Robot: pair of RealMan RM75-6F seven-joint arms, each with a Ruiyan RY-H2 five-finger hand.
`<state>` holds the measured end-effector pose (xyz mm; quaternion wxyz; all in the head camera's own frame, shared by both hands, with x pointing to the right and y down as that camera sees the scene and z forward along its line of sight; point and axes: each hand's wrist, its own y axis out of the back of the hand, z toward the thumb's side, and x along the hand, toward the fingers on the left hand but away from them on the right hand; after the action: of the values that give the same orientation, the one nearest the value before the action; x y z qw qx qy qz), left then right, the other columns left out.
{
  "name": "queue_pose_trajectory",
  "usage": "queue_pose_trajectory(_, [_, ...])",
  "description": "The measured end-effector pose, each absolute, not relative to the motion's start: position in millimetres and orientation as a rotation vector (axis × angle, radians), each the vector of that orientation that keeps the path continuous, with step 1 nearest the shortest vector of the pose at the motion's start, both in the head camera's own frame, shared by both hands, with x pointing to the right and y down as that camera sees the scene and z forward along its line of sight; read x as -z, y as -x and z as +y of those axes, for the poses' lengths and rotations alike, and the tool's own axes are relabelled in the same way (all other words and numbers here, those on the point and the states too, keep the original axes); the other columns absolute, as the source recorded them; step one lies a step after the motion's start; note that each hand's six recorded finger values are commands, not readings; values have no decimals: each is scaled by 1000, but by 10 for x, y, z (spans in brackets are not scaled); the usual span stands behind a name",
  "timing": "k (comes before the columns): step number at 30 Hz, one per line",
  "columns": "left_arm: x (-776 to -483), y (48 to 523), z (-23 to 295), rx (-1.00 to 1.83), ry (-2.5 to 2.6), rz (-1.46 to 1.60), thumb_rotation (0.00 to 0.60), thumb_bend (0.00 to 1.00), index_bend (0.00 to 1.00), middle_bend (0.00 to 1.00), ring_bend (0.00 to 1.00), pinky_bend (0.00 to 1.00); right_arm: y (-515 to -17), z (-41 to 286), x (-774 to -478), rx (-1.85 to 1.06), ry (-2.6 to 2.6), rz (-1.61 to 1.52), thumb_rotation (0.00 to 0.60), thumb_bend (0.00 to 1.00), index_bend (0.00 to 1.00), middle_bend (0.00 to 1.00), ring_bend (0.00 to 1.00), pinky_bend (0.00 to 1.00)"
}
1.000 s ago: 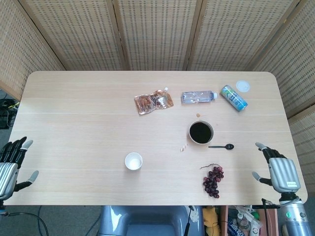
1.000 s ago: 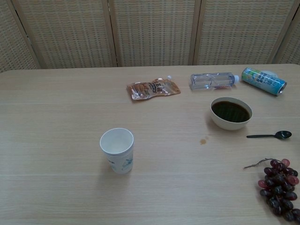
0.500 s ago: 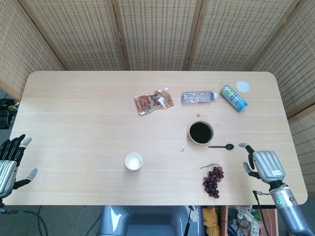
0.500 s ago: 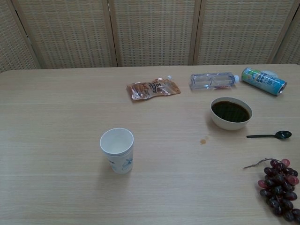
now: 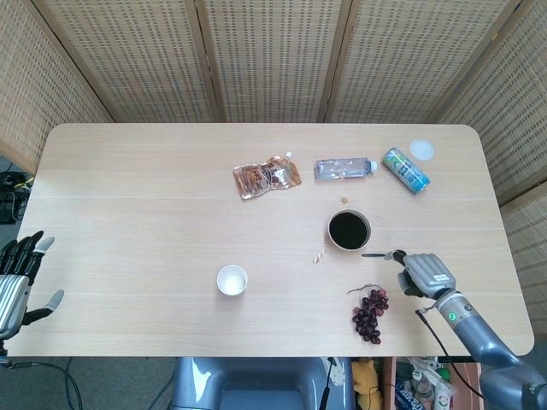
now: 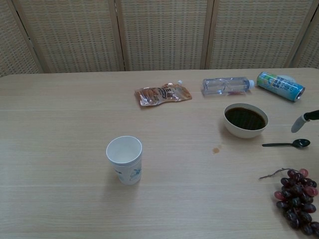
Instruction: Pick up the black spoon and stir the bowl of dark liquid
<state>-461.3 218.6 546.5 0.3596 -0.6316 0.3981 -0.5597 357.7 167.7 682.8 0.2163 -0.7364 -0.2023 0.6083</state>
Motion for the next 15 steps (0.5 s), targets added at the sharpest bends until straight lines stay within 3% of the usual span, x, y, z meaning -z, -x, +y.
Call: queue_pose_trajectory(15, [-5511,4600,2180,1454,1638,1016,600,313,0,0,0,0,-3667,1527,-7215,-1787,2005,-506,600,840,257,950,964,970])
